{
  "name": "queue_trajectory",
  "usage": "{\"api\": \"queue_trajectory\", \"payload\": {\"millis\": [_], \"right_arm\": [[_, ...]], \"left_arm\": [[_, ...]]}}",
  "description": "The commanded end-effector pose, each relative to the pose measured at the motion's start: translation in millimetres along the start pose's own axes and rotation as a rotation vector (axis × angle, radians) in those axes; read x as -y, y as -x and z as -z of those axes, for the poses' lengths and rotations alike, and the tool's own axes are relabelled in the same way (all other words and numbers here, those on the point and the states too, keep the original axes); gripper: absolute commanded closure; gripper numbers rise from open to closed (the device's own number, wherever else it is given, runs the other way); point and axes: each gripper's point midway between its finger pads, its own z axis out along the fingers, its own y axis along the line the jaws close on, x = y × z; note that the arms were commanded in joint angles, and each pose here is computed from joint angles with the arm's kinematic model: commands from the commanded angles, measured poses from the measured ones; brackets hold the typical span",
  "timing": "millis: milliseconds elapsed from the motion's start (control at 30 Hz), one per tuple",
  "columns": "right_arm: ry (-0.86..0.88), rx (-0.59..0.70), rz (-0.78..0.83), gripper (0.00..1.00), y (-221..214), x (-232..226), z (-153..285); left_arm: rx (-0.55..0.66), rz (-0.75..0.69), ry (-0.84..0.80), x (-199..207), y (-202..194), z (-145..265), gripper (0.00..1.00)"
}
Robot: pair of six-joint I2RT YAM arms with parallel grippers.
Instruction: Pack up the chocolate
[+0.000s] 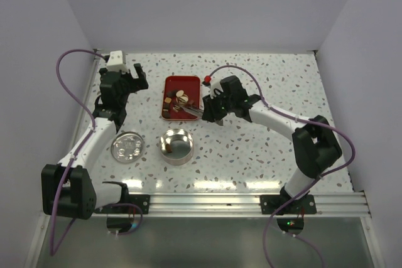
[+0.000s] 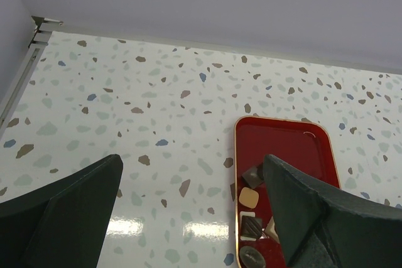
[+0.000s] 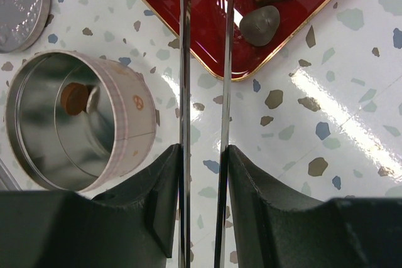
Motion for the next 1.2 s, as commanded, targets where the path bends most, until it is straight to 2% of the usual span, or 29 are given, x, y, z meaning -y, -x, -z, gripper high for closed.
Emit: {"api": "queue_trajectory", "payload": {"millis": [0,567,1167], "right_arm": [[0.01,0.044,0.019,0.62,11.5,-6.3,9.2],[0.034,0.086,0.018,0.61,24.0,-15.9,16.6],[0.029,0.036,0.023,0.61,12.1,-15.8,0.7]], "left_arm": [[0.038,0.013,-0.024,6.5,11.2,-1.6,0.0],[0.04,0.017,-0.02,5.8,11.9,-0.7,0.0],[0.04,0.017,-0.02,5.7,12.3,0.1,0.0]]}}
